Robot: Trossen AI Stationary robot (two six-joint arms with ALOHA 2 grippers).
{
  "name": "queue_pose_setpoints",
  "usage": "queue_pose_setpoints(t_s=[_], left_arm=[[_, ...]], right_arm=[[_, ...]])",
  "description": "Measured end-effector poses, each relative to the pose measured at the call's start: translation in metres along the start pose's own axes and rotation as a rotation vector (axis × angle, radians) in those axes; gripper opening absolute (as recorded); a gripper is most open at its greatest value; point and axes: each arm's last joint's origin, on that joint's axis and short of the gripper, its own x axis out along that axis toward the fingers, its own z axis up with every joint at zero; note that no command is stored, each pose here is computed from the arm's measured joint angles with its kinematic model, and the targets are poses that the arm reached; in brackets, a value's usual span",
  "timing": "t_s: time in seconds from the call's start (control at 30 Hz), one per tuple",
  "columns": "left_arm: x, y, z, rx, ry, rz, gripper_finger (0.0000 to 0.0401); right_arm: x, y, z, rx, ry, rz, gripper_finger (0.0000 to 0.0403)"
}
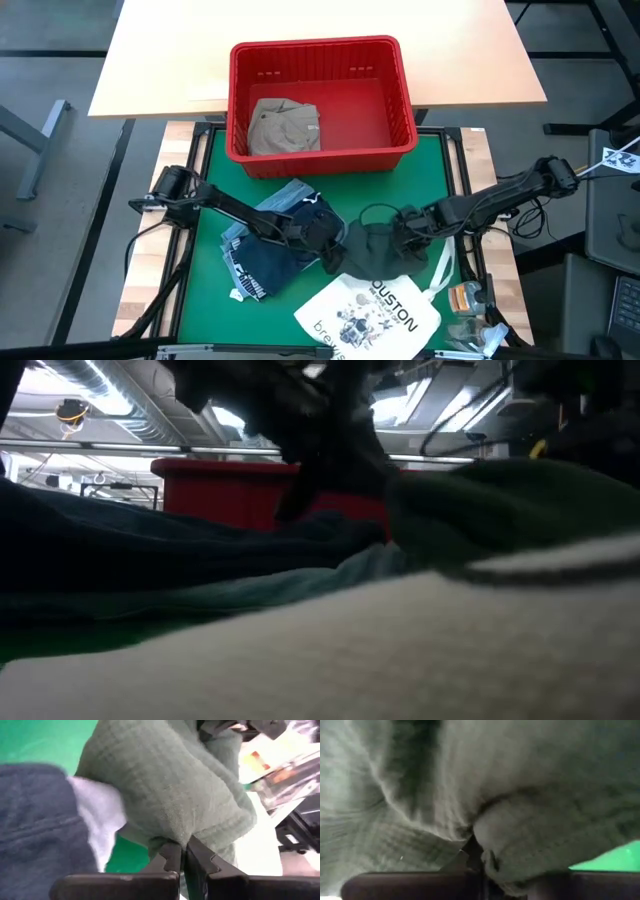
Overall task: Fold Laundry from Bin
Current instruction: Stack the dark green shirt on top of the gray shorts
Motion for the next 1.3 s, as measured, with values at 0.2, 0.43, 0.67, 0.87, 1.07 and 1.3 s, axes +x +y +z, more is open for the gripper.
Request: queue_pose_setpoints(t_s=[0.2, 0.43, 0.67, 0.87, 1.07, 1.3], left_arm=[[-0.012, -0.008, 0.009, 0.014, -0.02, -0.028, 0.0001], [-0.018, -0.012, 0.013, 0.034, -0.041, -0.047, 0.0], [-0.018, -0.009, 0.012, 0.039, -0.025, -0.021, 0.0], [-0.019, -0.012, 0.009, 0.043, -0.02, -0.028, 0.0], [-0.021, -0.018, 0.002, 0.056, -0.008, -0.044, 0.0], [-0.021, -0.018, 0.002, 0.056, -0.007, -0.044, 0.0]], right_arm=[[-0.028, 0.012, 0.001, -0.047, -0.013, -0.03, 0.005], [-0.045, 0.01, -0.001, -0.047, 0.007, -0.109, 0.0053], [-0.046, 0.001, -0.002, 0.025, -0.005, -0.208, 0.0055], [-0.045, 0.005, -0.001, 0.015, -0.017, -0.165, 0.0055], [-0.045, 0.006, -0.001, -0.012, -0.019, -0.154, 0.0055], [-0.045, 0.006, 0.0, -0.04, -0.027, -0.159, 0.006]])
